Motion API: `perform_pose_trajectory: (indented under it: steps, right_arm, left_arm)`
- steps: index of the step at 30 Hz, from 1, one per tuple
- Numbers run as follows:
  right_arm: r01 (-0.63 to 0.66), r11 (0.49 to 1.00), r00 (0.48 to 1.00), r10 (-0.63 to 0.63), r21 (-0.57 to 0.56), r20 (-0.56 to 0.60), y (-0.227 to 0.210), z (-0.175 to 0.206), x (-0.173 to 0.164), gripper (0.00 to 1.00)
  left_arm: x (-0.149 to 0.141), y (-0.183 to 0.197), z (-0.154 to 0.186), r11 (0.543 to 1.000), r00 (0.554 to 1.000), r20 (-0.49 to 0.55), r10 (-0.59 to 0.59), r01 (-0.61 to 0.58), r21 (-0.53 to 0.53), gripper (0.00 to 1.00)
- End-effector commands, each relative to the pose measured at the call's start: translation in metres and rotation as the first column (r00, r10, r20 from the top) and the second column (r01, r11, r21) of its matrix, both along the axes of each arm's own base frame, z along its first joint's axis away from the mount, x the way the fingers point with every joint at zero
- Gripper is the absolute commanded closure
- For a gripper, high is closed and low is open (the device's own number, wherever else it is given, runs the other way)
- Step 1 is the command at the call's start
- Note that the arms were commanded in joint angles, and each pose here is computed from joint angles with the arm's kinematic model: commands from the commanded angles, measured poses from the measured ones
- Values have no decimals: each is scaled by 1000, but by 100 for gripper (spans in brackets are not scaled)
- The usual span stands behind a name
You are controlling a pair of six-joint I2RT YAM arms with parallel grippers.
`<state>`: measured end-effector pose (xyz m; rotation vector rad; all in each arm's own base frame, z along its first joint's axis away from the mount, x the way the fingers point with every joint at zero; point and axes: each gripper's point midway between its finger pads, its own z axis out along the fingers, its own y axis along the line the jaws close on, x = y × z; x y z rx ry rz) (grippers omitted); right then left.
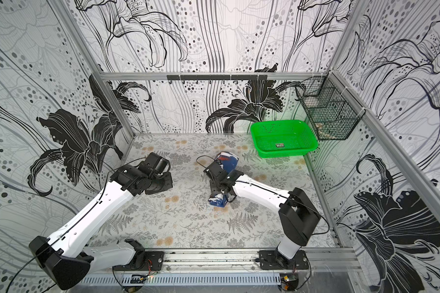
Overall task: Roll up the long pants
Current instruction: Pick up the long pant at the center of the board, then place the long pant in the bin.
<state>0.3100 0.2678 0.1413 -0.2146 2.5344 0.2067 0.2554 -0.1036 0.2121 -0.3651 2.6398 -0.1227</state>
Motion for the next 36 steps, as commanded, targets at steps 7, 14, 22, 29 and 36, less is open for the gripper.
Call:
perform_pose_trajectory:
  steps: [7, 14, 22, 29, 36]
  right_arm:
    - [304, 925, 890, -361, 228, 280, -85, 106, 82, 100]
    - [467, 776, 768, -594, 424, 239, -155, 134, 133, 100]
    - [517, 722, 672, -675, 460, 305, -201, 164, 180, 100]
    - [568, 626, 595, -761, 535, 259, -246, 139, 225, 100]
    - [567, 586, 553, -791, 578, 260, -284, 124, 262, 100]
  left_arm:
    - [-8, -1, -5, 999, 1000, 0, 7, -7, -47, 100]
    - [-11, -3, -12, 998, 1000, -6, 8, -8, -67, 100]
    - [-14, -4, -20, 998, 1000, -23, 2, -4, -69, 100]
    - [-18, -3, -26, 997, 999, -38, 2, -5, -74, 100]
    - [-21, -8, -29, 994, 999, -35, -3, -1, -111, 100]
